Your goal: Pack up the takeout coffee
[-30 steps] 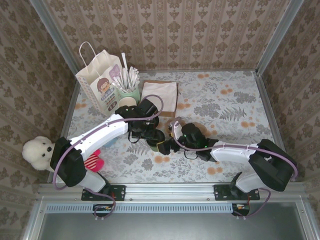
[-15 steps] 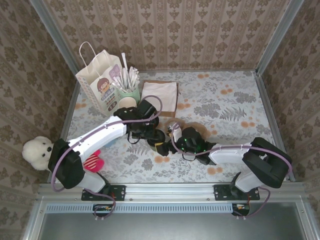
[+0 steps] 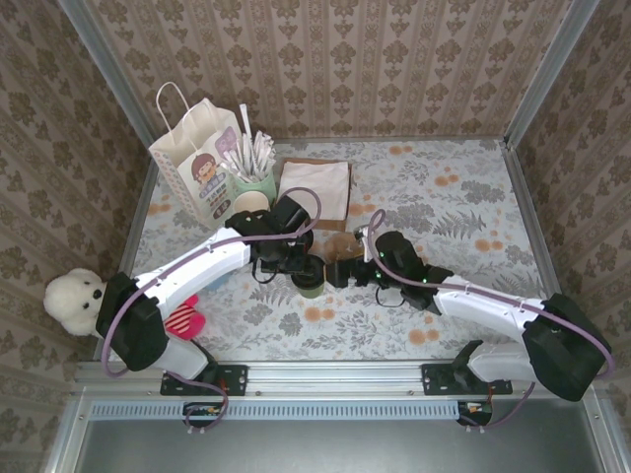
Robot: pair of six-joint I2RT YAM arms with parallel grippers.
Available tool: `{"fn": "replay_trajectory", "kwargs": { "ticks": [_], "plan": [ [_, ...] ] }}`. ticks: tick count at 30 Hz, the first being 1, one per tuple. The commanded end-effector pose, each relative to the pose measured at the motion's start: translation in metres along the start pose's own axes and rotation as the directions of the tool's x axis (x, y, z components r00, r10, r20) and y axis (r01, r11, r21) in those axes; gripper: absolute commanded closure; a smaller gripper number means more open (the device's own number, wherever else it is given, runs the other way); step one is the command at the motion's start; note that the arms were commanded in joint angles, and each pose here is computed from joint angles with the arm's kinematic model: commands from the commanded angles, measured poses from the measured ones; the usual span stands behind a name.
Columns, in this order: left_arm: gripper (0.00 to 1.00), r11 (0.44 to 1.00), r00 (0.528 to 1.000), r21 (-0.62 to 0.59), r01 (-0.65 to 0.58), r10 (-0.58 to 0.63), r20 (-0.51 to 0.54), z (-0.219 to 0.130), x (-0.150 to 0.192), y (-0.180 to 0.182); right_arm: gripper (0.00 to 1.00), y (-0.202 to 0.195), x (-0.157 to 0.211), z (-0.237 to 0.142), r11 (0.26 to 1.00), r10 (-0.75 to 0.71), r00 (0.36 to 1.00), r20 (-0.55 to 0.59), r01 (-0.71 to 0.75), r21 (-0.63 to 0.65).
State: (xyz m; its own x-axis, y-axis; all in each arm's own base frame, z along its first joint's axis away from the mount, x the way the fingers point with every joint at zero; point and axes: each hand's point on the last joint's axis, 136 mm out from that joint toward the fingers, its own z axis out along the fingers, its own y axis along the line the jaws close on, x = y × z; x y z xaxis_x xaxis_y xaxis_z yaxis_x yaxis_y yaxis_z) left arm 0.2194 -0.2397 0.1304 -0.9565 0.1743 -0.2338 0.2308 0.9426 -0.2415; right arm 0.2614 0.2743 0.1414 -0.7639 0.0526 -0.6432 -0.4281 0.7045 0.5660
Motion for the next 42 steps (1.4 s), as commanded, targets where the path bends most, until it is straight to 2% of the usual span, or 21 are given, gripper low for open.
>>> {"fn": "replay_trajectory", "kwargs": {
  "ticks": [1, 5, 8, 11, 14, 24, 31, 38, 40, 42],
  "plan": [
    [0.96, 0.999, 0.997, -0.033, 0.006, -0.009, -0.071, 0.007, 0.015, 0.005, 0.06, 0.003, 0.007, 0.002, 0.989, 0.149, 0.984, -0.1, -0.146, 0.034],
    [0.94, 1.0, 0.998, -0.022, 0.012, -0.013, -0.063, 0.008, 0.011, 0.002, 0.11, 0.018, -0.003, 0.01, 0.982, 0.189, 0.974, -0.126, -0.19, 0.002],
    [0.93, 1.0, 0.998, -0.014, 0.011, -0.012, -0.068, 0.008, 0.009, -0.001, 0.12, 0.019, -0.002, 0.015, 0.981, 0.196, 0.967, -0.164, -0.194, 0.031],
    [0.92, 1.0, 0.998, -0.009, 0.015, -0.015, -0.067, 0.007, 0.008, -0.002, 0.12, 0.014, 0.007, 0.027, 0.978, 0.206, 0.951, -0.229, -0.194, 0.072],
    [0.91, 1.0, 0.998, 0.002, 0.017, -0.017, -0.065, 0.006, 0.007, -0.004, 0.11, 0.018, 0.013, 0.035, 0.978, 0.207, 0.94, -0.27, -0.2, 0.055],
    [0.87, 0.997, 0.999, 0.073, 0.018, -0.016, -0.033, -0.002, 0.001, -0.012, 0.13, -0.005, 0.04, 0.046, 0.962, 0.268, 0.909, -0.319, -0.232, 0.145],
    [0.77, 0.99, 0.999, 0.14, -0.015, 0.008, 0.052, -0.021, -0.005, -0.016, 0.13, -0.012, 0.045, 0.043, 0.951, 0.292, 0.9, -0.323, -0.238, 0.198],
    [0.68, 0.975, 0.99, 0.223, -0.006, -0.026, 0.142, -0.039, -0.012, -0.011, 0.12, -0.014, 0.046, 0.045, 0.945, 0.309, 0.894, -0.324, -0.248, 0.215],
    [0.6, 0.976, 0.983, 0.216, 0.016, -0.055, 0.178, -0.045, -0.014, -0.002, 0.12, -0.014, 0.046, 0.045, 0.944, 0.309, 0.895, -0.322, -0.247, 0.218],
    [0.4, 0.978, 0.97, 0.199, 0.062, -0.106, 0.219, -0.05, -0.015, 0.013, 0.12, -0.015, 0.046, 0.044, 0.943, 0.31, 0.896, -0.319, -0.247, 0.223]
  ]
}}
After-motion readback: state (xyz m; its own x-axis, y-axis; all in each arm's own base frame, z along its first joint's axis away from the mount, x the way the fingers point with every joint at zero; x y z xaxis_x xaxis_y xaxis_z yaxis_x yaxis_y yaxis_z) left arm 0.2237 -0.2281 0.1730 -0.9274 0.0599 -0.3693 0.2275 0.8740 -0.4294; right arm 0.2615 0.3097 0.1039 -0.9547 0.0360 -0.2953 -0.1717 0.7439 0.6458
